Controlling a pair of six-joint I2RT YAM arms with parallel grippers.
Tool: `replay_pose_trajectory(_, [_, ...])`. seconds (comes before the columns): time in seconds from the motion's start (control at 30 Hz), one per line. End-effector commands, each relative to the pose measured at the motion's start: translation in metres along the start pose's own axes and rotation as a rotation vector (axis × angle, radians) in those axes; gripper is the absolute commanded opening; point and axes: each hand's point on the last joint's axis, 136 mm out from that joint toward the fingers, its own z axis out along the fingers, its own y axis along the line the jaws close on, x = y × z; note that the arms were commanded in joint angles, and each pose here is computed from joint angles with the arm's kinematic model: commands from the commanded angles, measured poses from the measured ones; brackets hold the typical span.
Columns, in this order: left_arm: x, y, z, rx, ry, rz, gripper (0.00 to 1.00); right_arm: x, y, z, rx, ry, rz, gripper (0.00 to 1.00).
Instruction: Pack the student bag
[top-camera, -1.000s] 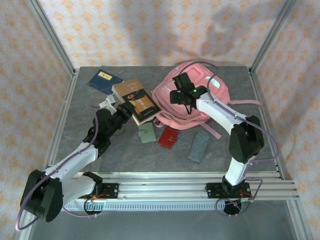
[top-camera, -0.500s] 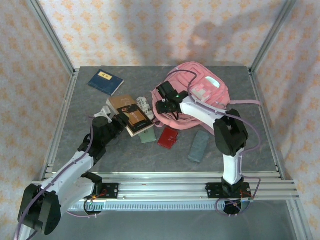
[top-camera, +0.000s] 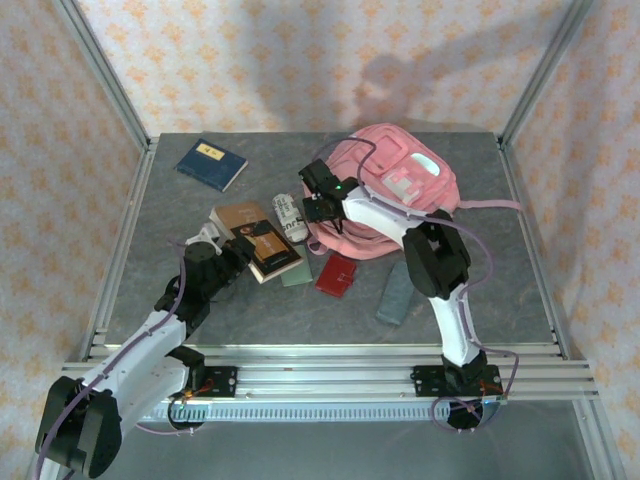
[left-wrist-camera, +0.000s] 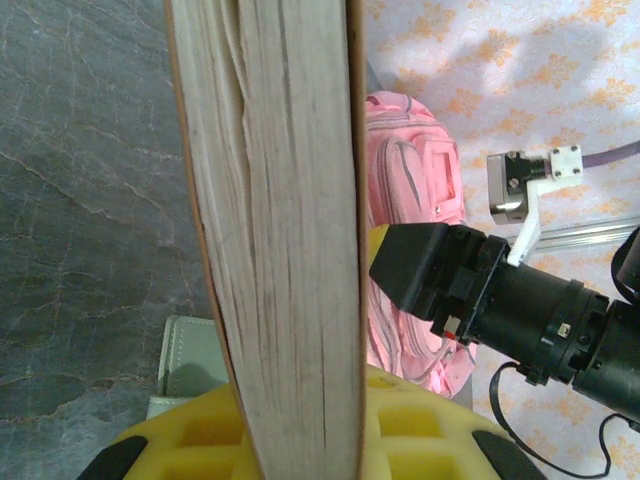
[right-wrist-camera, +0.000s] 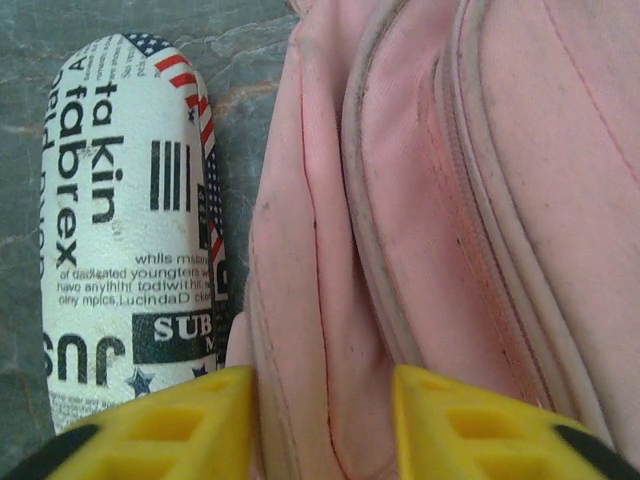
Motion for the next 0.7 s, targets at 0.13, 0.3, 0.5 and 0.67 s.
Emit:
replay_pose_trajectory(0.13, [-0.016, -0.021, -0.008, 0.084, -0.068, 0.005, 0.0, 0.001, -0.008, 0.002, 0.064, 0.023, -0.006, 0.38])
replay_pose_trajectory(0.3, [-0.015, -0.019, -0.007, 0.088, -0.065, -0.002, 0.0, 0.009, -0.007, 0.006, 0.05, 0.044, -0.007, 0.41])
replay_pose_trajectory(0.5, [-0.013, -0.019, -0.008, 0.096, -0.059, -0.007, 0.0, 0.006, -0.006, 0.003, 0.05, 0.034, -0.01, 0.0])
replay_pose_trajectory(0.67, [-0.009, -0.028, -0.007, 0.151, -0.034, -0.017, 0.0, -0.023, -0.021, -0.034, 0.126, -0.074, -0.001, 0.0])
